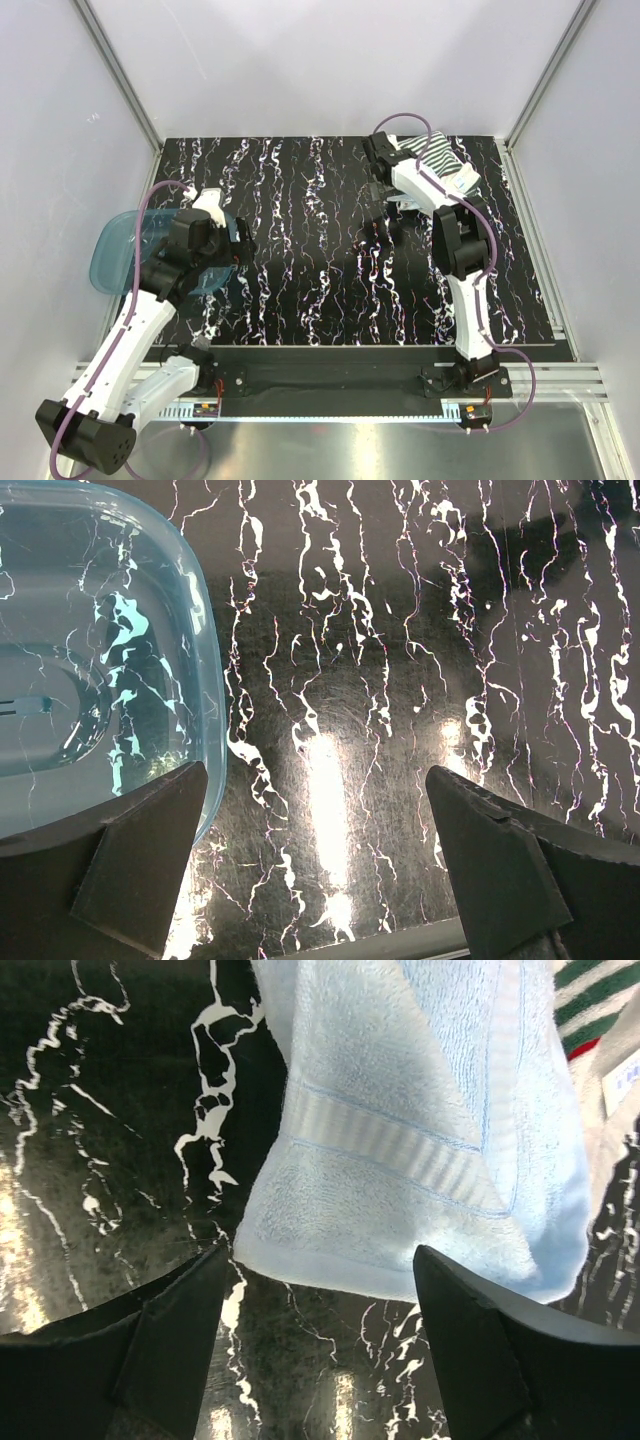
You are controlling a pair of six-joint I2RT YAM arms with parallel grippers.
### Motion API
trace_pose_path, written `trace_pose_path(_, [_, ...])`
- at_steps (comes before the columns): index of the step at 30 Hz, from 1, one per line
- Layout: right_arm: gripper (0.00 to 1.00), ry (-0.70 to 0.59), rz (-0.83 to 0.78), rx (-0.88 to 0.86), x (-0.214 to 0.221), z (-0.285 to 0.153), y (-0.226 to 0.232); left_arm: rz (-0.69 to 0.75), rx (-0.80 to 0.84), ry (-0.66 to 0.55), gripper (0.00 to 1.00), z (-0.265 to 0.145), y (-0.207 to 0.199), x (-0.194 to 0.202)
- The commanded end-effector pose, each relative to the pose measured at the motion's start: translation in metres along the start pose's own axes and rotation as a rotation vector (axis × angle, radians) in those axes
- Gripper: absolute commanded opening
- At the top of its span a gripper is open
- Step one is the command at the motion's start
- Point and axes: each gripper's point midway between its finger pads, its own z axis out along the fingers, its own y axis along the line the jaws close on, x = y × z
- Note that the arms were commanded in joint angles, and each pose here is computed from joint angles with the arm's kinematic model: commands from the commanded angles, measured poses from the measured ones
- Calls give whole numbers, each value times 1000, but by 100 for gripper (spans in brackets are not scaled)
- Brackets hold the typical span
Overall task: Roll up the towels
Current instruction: Grab a towel with the right arm
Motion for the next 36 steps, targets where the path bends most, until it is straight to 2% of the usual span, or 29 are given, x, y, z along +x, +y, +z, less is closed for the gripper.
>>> trace_pose_path(1, [81, -12, -79, 100, -4, -3, -3, 19, -1, -57, 99, -5, -2, -18])
trace_pose_path(8, [81, -2, -132, 119, 1, -6, 9, 21, 1, -55, 99, -4, -3, -17])
trace_pose_path(15, [67, -8, -192, 243, -2, -3, 1, 23, 5, -60, 99, -6, -3, -17])
trace_pose_path(16, [62, -5, -201, 263, -1, 0, 0, 23, 5, -59, 99, -6, -3, -17])
trace_pose_path(21, [55, -1, -265, 350, -1, 8, -9, 25, 9, -62, 99, -7, -4, -17])
trace_pose_path(25, [40, -9, -272, 350, -3, 10, -8, 26, 9, -61, 99, -7, -5, -17])
trace_pose_path(26, [28, -9, -272, 347, -3, 10, -8, 26, 11, -62, 99, -7, -5, -18])
trace_pose_path(27, [22, -7, -273, 346, -2, 11, -8, 26, 11, -60, 99, -7, -5, -17])
trace_pose_path(29, [0, -8, -258, 340, -3, 9, -7, 28, 11, -62, 99, -7, -5, -18])
trace_pose_path(32, [0, -30, -221, 317, -10, -4, -8, 29, 9, -58, 99, -6, -5, -16])
trace_pose_path(35, [0, -110, -153, 302, -38, -37, -20, 30, 10, -61, 99, -7, -5, -17])
trace_pose_path(36, [0, -159, -113, 299, -55, -59, -31, 29, 9, -63, 99, -7, -5, -18])
